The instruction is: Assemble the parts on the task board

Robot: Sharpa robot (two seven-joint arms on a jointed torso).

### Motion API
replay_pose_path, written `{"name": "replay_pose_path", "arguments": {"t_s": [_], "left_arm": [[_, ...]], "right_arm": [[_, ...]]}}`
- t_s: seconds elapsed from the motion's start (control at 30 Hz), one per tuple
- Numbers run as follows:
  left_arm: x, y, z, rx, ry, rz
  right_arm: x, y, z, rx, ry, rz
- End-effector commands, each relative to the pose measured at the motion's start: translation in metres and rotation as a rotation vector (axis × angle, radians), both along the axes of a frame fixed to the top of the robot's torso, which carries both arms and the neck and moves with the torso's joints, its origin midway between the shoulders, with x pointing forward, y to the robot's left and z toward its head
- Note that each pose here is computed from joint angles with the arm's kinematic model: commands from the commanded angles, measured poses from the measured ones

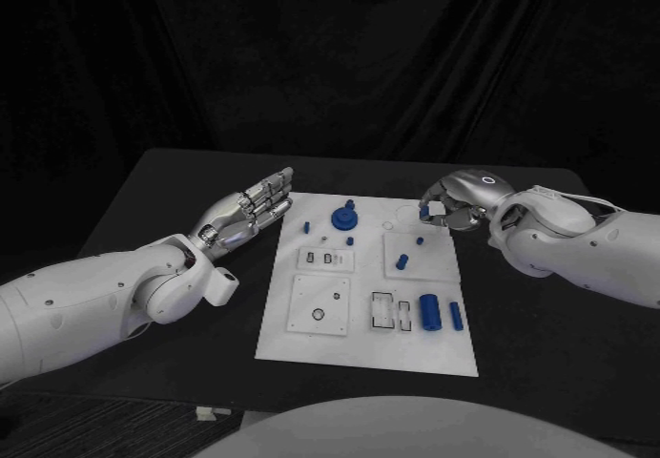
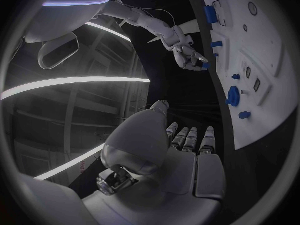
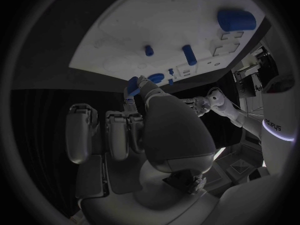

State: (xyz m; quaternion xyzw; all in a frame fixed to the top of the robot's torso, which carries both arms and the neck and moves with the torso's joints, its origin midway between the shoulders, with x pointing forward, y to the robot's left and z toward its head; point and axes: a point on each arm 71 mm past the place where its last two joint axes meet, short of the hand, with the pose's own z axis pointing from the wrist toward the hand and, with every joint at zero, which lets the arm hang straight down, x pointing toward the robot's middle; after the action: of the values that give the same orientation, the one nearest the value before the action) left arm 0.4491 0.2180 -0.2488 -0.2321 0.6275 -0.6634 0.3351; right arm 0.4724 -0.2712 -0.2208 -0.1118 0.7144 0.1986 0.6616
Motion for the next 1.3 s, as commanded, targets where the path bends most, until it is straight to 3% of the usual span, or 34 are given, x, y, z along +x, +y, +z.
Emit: {"name": "replay_pose_path", "arguments": {"t_s": [0.03, 0.23, 0.53, 0.83, 1.3], "left_arm": [[-0.0004, -0.002, 0.0000, -0.010, 0.002, -0.013], [-0.0010, -0.002, 0.0001, -0.011, 0.003, -0.014], [-0.0014, -0.003, 0.0001, -0.011, 0.005, -0.017], [-0.0011, -0.005, 0.0000, -0.013, 0.006, -0.023], [-0.0005, -0.007, -0.0004, -0.013, 0.007, -0.026]], "right_arm": [[-0.002, 0.019, 0.005, 0.023, -0.013, 0.028], [-0.002, 0.062, 0.003, 0.029, 0.021, 0.118], [-0.004, 0.109, -0.016, 0.019, 0.084, 0.204], [-0.009, 0.128, -0.032, 0.005, 0.136, 0.238], [-0.008, 0.139, -0.039, -0.013, 0.165, 0.247]]}}
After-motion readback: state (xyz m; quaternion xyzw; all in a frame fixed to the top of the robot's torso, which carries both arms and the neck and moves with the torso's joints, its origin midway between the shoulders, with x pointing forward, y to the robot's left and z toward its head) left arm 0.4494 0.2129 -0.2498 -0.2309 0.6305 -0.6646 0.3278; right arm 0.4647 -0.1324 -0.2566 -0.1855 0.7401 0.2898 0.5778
